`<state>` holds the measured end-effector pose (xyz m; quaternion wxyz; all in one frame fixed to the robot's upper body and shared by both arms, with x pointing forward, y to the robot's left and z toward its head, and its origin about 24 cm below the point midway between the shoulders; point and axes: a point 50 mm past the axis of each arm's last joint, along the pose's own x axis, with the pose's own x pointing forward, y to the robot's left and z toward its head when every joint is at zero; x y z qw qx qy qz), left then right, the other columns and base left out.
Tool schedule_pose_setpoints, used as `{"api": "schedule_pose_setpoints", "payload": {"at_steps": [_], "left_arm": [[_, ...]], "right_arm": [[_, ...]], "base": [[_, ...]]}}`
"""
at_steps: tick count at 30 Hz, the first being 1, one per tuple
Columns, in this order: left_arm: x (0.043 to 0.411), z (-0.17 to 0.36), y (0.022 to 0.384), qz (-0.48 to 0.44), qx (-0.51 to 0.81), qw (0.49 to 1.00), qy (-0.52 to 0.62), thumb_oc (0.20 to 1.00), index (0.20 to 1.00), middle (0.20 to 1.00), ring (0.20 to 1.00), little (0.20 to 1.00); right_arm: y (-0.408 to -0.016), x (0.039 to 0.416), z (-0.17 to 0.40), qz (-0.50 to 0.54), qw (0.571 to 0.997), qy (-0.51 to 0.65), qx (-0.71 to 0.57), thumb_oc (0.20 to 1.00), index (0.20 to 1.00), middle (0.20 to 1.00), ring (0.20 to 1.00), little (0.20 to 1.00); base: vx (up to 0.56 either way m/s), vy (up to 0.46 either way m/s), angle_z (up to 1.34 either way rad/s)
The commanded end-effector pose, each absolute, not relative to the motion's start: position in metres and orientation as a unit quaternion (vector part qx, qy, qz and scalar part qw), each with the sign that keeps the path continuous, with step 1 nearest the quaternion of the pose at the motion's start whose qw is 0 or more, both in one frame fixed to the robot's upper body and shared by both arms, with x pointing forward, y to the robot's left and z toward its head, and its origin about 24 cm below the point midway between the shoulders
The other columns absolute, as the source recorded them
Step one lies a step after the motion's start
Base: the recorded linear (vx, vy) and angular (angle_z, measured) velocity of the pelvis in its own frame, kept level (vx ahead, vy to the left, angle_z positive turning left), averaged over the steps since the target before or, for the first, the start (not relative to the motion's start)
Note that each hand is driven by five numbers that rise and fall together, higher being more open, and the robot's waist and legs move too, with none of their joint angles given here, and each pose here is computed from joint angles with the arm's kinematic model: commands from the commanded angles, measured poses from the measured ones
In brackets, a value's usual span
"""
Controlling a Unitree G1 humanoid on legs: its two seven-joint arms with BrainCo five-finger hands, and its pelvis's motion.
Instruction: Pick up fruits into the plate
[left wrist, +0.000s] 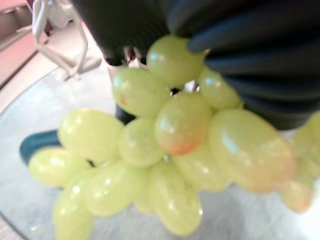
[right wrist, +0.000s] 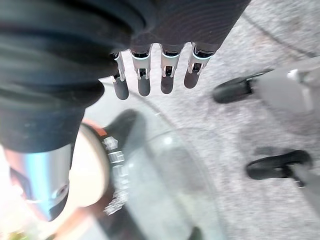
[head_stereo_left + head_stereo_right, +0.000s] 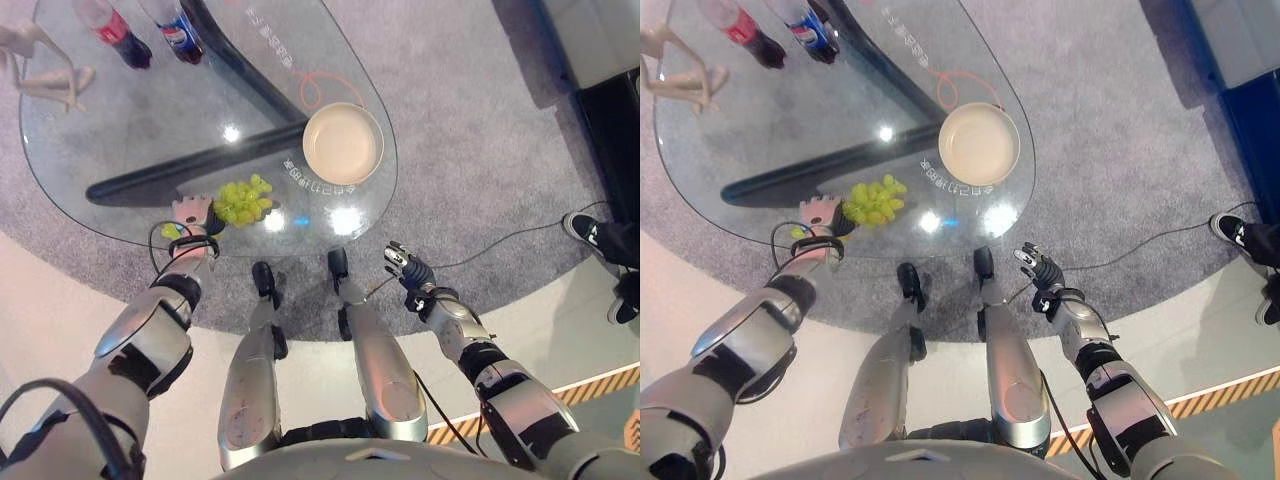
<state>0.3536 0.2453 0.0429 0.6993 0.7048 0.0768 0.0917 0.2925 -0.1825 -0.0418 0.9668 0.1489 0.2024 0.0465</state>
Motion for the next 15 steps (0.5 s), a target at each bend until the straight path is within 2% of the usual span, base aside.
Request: {"api": "schedule_pose_setpoints", "payload": {"at_steps": [1, 11, 15], "left_arm": [[0.355, 0.057, 0.255, 0.117, 0.681, 0.722, 0.048, 0.200, 0.200, 0.200, 0.200, 0.200], [0.327, 0.086, 0.276, 0.039, 0.713, 0.699, -0.022, 0.200, 0.200, 0.200, 0.200, 0.200], [0.314, 0.119, 0.275, -0.042, 0.764, 0.637, -0.089, 0.200, 0.200, 0.200, 0.200, 0.200]], "right_arm": [[-0.204, 0.280, -0.039, 0.029, 0.974, 0.166, 0.151, 1.000, 1.000, 1.000, 1.000, 1.000], [-0.214, 0.263, -0.018, 0.074, 0.979, 0.115, 0.149, 1.000, 1.000, 1.000, 1.000, 1.000], [-0.214, 0.257, 0.006, 0.168, 0.978, 0.080, 0.097, 1.000, 1.000, 1.000, 1.000, 1.000]], "base": [[0.06, 0.044, 0.15], [0.13, 0.015, 0.14], [0.21, -0.012, 0.12]]}}
